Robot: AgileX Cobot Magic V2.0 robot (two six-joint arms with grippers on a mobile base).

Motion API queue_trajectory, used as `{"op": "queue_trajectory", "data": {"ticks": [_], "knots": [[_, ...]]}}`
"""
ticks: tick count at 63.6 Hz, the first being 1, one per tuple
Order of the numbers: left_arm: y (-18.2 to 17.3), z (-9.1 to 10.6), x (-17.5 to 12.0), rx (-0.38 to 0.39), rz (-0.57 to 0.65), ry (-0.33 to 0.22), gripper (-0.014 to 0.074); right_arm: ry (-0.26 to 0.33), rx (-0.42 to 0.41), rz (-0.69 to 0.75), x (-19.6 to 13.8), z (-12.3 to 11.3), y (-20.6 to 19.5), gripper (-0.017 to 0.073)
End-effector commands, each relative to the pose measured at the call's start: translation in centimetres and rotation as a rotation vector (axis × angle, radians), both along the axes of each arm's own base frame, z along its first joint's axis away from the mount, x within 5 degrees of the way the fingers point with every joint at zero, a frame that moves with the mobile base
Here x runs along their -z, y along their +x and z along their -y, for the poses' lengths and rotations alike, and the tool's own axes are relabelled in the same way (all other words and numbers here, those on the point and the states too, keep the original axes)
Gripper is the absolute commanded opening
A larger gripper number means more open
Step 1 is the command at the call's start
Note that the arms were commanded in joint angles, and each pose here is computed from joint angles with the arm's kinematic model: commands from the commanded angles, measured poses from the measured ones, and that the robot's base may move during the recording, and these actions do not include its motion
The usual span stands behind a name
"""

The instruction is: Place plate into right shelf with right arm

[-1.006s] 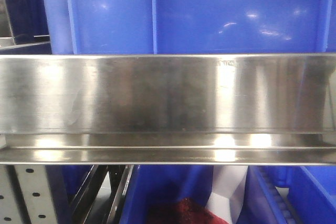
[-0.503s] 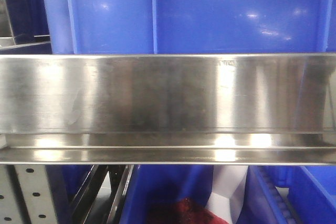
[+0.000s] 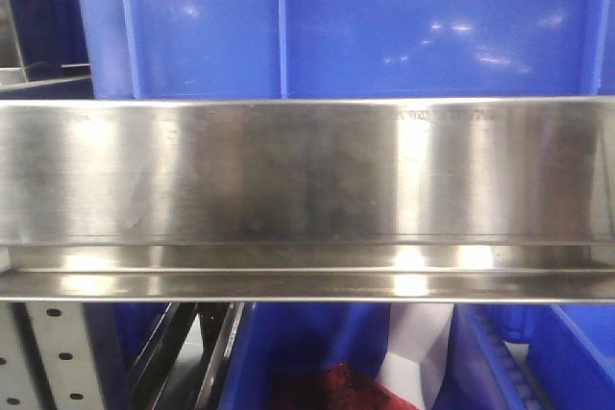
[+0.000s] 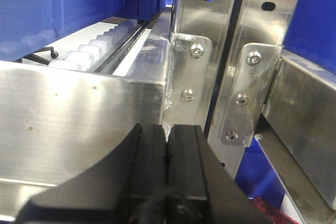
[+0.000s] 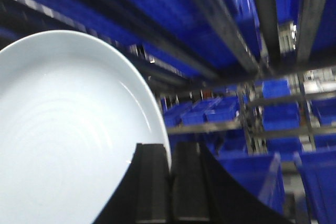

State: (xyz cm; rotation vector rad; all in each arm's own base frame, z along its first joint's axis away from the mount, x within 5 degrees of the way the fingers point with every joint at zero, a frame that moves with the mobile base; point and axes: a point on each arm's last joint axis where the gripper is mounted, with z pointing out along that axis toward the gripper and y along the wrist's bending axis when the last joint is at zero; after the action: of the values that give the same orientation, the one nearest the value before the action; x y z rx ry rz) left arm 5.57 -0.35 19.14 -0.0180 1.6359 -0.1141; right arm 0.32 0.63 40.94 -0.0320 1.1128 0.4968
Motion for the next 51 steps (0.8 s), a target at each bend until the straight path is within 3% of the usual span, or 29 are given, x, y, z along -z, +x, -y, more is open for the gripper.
{"op": "queue_trajectory", "data": {"ticks": [1,12,27,40,51], "knots": [[0.1,0.1,-0.4,0.008,0.074,-0.013,-0.0047,0.058,0.018,0.091,-3.6,0.3,-0.2,0.0056],[0.1,0.1,-0.4,0.008,0.074,-0.013,-0.0047,0.013,-0.012,-0.004,-7.1,-0.8,3.0,0.0056],[0.1,0.1,-0.4,0.008,0.074,-0.013,-0.0047,-0.02,-0.017,-0.129,-9.1,-2.4,9.6,0.0056],[0.1,0.1,-0.4,0.008,0.074,-0.013,-0.0047,-0.034,-0.004,-0.217,-9.0,-3.7,15.3,0.0056],[0.1,0.1,-0.4,0.008,0.074,-0.013,-0.0047,-0.068,-0.007,-0.354,-6.6,-5.0,20.3,0.0057]]}}
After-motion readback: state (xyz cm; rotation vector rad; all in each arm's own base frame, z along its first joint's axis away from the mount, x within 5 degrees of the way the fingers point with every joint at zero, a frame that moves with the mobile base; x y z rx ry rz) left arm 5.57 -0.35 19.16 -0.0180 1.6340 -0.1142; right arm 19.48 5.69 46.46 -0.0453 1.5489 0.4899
